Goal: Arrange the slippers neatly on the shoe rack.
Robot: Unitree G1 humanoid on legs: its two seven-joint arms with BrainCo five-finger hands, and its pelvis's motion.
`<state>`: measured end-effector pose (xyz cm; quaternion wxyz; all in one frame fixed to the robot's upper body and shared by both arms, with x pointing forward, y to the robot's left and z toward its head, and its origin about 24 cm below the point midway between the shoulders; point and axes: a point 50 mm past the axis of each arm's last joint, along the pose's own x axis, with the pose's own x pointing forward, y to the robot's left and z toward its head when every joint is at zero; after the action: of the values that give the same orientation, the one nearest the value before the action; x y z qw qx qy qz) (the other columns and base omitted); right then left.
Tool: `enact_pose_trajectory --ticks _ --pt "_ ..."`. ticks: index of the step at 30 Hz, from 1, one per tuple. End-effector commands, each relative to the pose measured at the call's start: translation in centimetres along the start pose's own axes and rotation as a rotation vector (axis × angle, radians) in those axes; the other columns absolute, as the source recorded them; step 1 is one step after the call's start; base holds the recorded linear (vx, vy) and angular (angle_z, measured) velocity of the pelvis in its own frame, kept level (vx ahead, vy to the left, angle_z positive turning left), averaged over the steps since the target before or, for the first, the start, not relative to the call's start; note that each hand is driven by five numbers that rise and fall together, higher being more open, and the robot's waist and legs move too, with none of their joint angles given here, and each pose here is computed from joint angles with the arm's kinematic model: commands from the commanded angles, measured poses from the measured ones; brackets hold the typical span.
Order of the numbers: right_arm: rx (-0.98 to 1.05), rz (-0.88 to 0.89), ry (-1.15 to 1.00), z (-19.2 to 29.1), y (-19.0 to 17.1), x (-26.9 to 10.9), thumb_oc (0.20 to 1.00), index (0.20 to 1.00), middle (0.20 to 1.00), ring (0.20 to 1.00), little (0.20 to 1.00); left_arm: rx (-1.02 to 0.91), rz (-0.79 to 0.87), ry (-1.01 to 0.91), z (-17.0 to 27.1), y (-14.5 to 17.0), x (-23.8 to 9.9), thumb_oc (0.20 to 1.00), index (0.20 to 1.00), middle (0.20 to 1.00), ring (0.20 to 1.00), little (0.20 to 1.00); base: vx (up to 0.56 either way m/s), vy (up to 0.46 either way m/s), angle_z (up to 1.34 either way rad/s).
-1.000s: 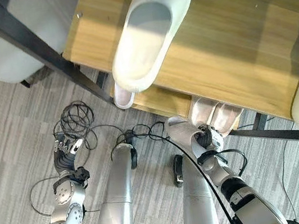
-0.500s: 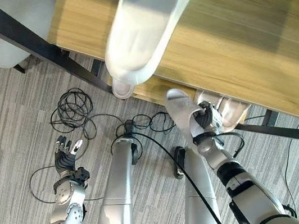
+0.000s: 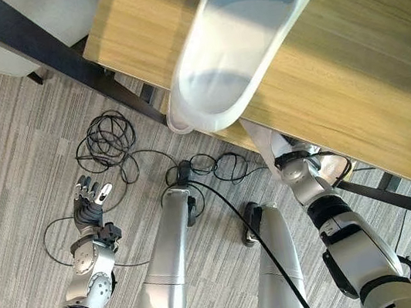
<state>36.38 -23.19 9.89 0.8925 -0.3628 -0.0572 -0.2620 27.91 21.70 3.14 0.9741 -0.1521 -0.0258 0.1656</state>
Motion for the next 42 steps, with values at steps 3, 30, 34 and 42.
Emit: enact_pose_trajectory --ticks 3,30,34,42 --pt "-0.056 -0.013 0.035 -1.8 -1.1 0.1 0.2 0.2 0.2 0.2 0.2 0.014 -0.039 -0.069 1.1 0.2 -0.2 1.0 1.0 1.0 1.0 1.0 0.03 0.005 0.01" --pt "0.295 -0.161 0.16 0.7 -2.4 2.8 1.0 1.0 1.0 1.0 1.0 0.099 -0.165 -0.12 2.4 -1.0 0.1 1.0 1.0 1.0 1.0 1.0 0.01 0.009 0.01" --pt "0.307 -0.123 0.188 -0.2 -1.0 1.3 1.0 1.0 1.0 1.0 1.0 0.116 -0.167 -0.116 2.3 -0.9 0.0 1.0 1.0 1.0 1.0 1.0 0.0 0.0 0.0" --pt "0.293 -0.047 0.215 -1.3 0.9 -0.8 1.0 1.0 1.0 1.0 1.0 0.127 -0.16 -0.113 2.2 -0.8 -0.1 1.0 1.0 1.0 1.0 1.0 -0.02 -0.007 -0.01"
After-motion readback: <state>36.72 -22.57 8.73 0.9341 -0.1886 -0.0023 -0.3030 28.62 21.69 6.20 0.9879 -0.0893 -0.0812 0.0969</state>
